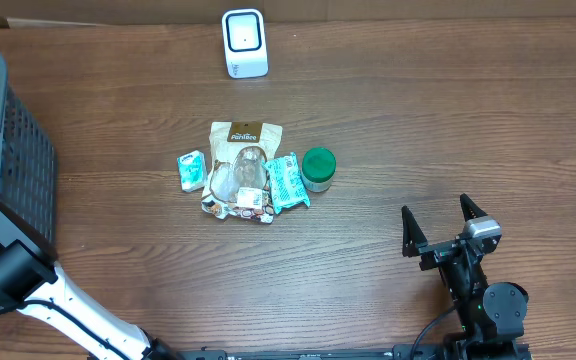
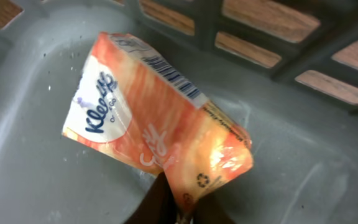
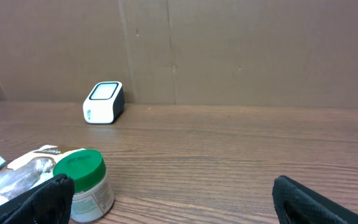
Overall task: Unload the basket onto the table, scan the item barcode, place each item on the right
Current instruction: 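Carry the orange tissue pack forward and drop it behind the jar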
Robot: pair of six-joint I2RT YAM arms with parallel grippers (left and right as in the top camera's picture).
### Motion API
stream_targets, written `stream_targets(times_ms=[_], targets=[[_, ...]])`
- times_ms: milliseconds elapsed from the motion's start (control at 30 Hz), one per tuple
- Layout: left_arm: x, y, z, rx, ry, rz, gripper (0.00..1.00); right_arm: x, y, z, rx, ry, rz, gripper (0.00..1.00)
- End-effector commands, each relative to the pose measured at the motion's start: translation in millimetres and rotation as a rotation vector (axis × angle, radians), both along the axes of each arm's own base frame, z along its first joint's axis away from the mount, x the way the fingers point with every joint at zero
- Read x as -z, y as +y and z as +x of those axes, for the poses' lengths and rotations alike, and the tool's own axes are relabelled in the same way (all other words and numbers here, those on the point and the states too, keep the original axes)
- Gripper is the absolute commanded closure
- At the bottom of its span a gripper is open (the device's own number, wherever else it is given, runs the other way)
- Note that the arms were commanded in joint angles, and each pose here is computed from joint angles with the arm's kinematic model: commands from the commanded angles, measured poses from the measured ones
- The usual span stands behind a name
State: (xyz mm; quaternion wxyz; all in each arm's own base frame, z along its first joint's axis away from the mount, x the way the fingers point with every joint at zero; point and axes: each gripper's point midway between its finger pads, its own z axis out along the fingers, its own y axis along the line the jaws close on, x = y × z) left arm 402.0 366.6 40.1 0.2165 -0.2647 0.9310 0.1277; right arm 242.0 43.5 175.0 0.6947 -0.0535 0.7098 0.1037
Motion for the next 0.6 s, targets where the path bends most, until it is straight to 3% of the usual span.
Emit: stream_targets(times_ms=[0, 200, 567], targets=[[34.2, -8.8, -8.0, 0.007, 0.060, -0.060, 0.96, 2.5, 2.0, -0.2, -0.009, 0.000, 0.005, 0.00], [14.8, -11.2, -13.0, -0.046, 0.046, -0.069, 0.96, 2.5, 2.0, -0.2, -0.009, 0.000, 0.005, 0.00], [-93.5, -14.1, -34.4, -0.192, -0.060, 0.015, 0.96, 2.5, 2.0, -0.2, -0.009, 0.000, 0.005, 0.00]])
